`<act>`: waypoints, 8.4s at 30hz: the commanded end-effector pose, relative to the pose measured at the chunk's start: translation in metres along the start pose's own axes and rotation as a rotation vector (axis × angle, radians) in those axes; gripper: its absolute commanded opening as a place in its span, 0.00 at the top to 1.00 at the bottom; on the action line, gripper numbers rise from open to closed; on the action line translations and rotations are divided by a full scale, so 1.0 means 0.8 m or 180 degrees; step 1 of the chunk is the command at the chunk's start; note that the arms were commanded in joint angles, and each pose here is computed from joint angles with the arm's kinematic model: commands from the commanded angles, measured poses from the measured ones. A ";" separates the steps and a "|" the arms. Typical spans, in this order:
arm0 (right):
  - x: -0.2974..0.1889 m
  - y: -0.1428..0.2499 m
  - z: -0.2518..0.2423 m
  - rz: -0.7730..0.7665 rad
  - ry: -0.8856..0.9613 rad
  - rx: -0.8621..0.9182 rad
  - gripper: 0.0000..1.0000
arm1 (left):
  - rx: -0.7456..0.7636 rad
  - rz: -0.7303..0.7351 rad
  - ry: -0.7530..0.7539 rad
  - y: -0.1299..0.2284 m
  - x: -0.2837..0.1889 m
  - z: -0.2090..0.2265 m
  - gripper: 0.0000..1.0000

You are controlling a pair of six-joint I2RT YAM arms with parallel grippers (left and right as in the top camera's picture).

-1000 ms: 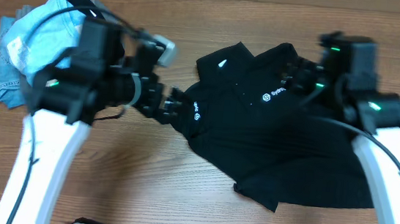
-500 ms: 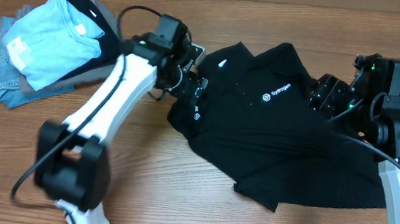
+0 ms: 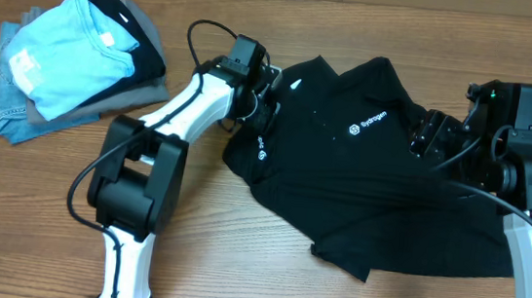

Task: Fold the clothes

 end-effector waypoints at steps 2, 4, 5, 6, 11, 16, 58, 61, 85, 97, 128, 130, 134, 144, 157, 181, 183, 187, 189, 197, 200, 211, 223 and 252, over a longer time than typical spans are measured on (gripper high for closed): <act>-0.009 -0.003 0.000 -0.0079 0.0013 -0.0039 0.29 | 0.0020 0.0099 -0.0172 0.005 0.028 0.007 0.58; -0.009 -0.002 -0.001 -0.0072 0.0030 -0.0035 0.30 | 0.0009 0.0157 -0.0280 0.010 0.036 0.014 0.67; -0.009 -0.002 -0.002 -0.0074 0.0053 -0.0034 0.30 | 0.0000 0.0213 -0.0359 0.014 0.040 0.018 0.75; -0.009 -0.003 -0.003 -0.0084 0.0087 -0.0032 0.29 | -0.0027 0.0271 -0.0468 0.019 0.041 0.024 0.81; -0.008 -0.004 -0.016 -0.0136 0.0361 0.0066 0.30 | -0.0547 0.0573 -0.1559 0.049 0.020 0.094 0.96; 0.008 -0.006 -0.036 -0.0123 0.0747 0.0403 0.30 | -0.0999 0.0905 -0.1732 0.083 -0.009 0.164 0.96; 0.202 0.037 -0.301 0.1012 0.1388 0.2393 0.96 | -0.0747 -0.0954 -0.0097 0.042 -0.363 0.079 0.59; 0.173 -0.037 -0.303 0.0539 0.1248 0.2315 0.96 | -0.0747 -0.0955 -0.0097 0.042 -0.363 0.079 0.58; 0.113 -0.027 -0.242 0.1483 0.0797 0.1980 0.16 | -0.0722 -0.0781 0.0211 0.050 -0.355 0.055 0.00; 0.160 0.069 -0.235 0.2200 0.0824 0.1956 0.21 | -0.0734 -0.0288 -0.0151 0.078 -0.312 0.056 0.00; 0.069 -0.016 -0.292 0.1410 0.2154 0.2220 0.00 | -0.0392 0.0668 0.0144 0.126 -0.097 0.018 0.28; 0.073 -0.016 -0.284 0.1468 0.1939 0.2217 0.01 | -0.0391 0.0667 0.0142 0.126 -0.097 0.019 0.25; 0.084 -0.021 -0.265 0.1558 0.1336 0.2033 0.03 | -0.0399 0.0736 0.0081 0.131 -0.098 0.020 0.24; 0.097 -0.036 -0.237 0.1484 0.0486 0.1803 0.05 | -0.0469 0.0710 0.0222 0.146 -0.067 -0.007 0.17; 0.097 -0.037 -0.238 0.1467 0.0476 0.1774 0.05 | -0.1090 0.0983 -0.0117 0.197 -0.038 -0.012 0.36; 0.099 -0.040 -0.236 0.1428 0.0400 0.1766 0.09 | -0.1770 0.1158 -0.1074 0.232 -0.038 0.002 0.96; 0.099 -0.040 -0.236 0.1428 0.0400 0.1766 0.09 | -0.1762 0.1259 -0.1356 0.242 -0.048 0.017 0.96; 0.099 -0.040 -0.236 0.1427 0.0400 0.1765 0.09 | -0.1885 0.1470 -0.1925 0.259 -0.080 0.063 0.96; 0.099 -0.040 -0.235 0.1429 0.0399 0.1759 0.09 | -0.2022 0.1541 -0.2116 0.262 -0.099 0.092 0.96; 0.122 -0.032 -0.208 0.1548 0.0374 0.1518 0.09 | -0.2146 0.1415 -0.1511 0.239 -0.128 0.137 0.91; 0.142 -0.025 -0.196 0.1565 0.0430 0.1322 0.12 | -0.1998 0.1309 -0.1337 0.222 -0.139 0.134 0.82; 0.193 -0.004 -0.247 0.1098 0.1231 0.1679 0.37 | -0.1435 0.0478 -0.0462 0.132 -0.211 0.095 0.44; 0.243 0.031 -0.255 0.0918 0.0849 0.1693 0.89 | -0.0770 -0.0194 -0.0036 0.071 -0.193 0.073 0.36; 0.145 -0.072 -0.239 0.0513 -0.0021 0.1512 0.34 | -0.0057 -0.0759 -0.0156 -0.017 -0.005 0.050 0.30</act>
Point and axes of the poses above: each gripper's point midway between its finger pads, its own x axis out along the fingers, its own z axis along the line the jaws close on, y = z × x, the point moved 6 cm from there along -x, back along the fingers, and after that the axes turned 1 degree about x, right-handed, at the moved point
